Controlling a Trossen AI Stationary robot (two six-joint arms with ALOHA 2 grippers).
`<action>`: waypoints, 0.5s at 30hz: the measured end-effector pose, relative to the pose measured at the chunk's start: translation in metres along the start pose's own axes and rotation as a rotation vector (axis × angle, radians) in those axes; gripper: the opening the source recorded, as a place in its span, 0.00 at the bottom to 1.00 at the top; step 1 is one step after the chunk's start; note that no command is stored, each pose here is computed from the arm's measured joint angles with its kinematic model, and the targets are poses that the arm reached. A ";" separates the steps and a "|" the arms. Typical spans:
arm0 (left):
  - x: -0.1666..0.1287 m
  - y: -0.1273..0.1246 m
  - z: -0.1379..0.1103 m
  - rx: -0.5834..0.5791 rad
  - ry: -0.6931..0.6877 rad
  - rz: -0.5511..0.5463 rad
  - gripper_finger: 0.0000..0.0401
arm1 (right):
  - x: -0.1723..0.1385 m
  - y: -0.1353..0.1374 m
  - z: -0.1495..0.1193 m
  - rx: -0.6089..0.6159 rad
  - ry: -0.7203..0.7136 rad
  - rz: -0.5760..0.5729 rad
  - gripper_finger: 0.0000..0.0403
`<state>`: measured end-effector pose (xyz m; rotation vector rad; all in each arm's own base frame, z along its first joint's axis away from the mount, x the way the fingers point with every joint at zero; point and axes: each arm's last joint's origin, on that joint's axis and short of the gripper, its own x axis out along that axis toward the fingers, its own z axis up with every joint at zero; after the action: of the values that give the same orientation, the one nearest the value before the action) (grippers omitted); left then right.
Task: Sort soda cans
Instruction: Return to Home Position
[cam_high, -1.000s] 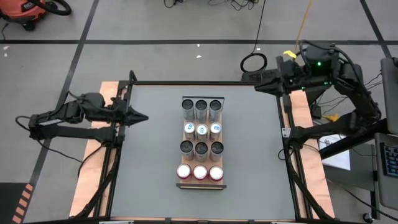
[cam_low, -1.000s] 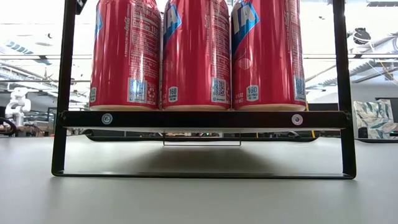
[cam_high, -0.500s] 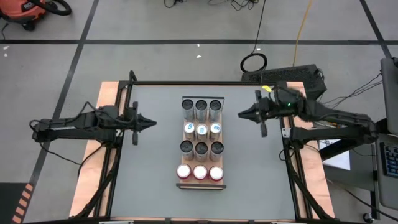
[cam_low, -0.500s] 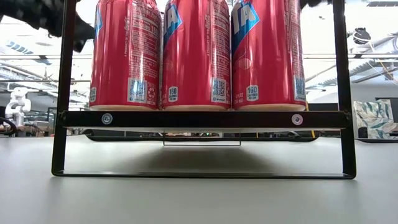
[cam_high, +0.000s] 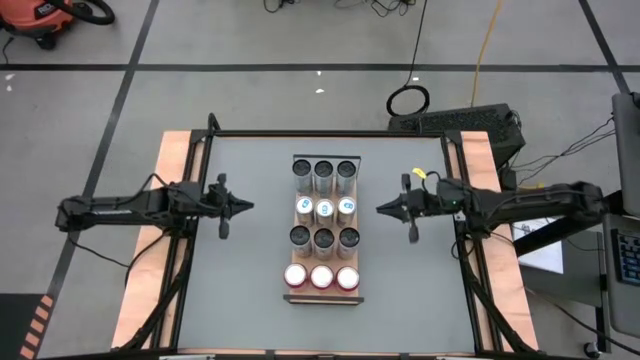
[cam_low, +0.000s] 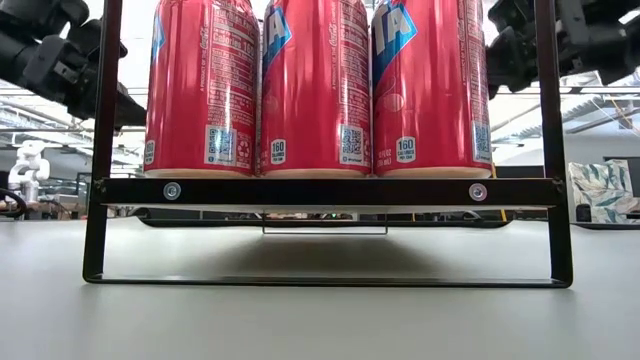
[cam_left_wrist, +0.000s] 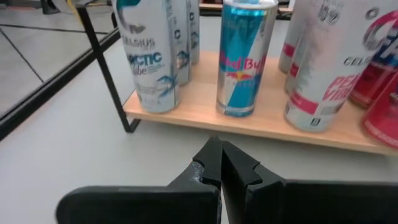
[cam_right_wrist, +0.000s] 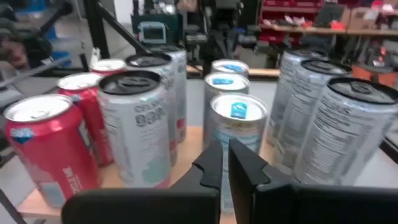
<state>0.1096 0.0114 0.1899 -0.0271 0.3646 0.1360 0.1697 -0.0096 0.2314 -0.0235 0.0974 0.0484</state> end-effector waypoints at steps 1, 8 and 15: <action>0.000 0.000 -0.002 0.000 0.000 0.005 0.01 | 0.000 0.002 -0.002 -0.001 -0.016 0.009 0.00; -0.001 0.001 -0.015 0.010 -0.018 0.025 0.01 | -0.001 0.012 -0.006 -0.005 -0.082 -0.015 0.00; -0.012 0.001 -0.010 0.055 -0.126 0.013 0.01 | -0.001 0.015 -0.005 0.014 -0.095 -0.002 0.00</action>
<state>0.0952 0.0103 0.1846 0.0384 0.2428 0.1393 0.1677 0.0048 0.2264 -0.0072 0.0023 0.0467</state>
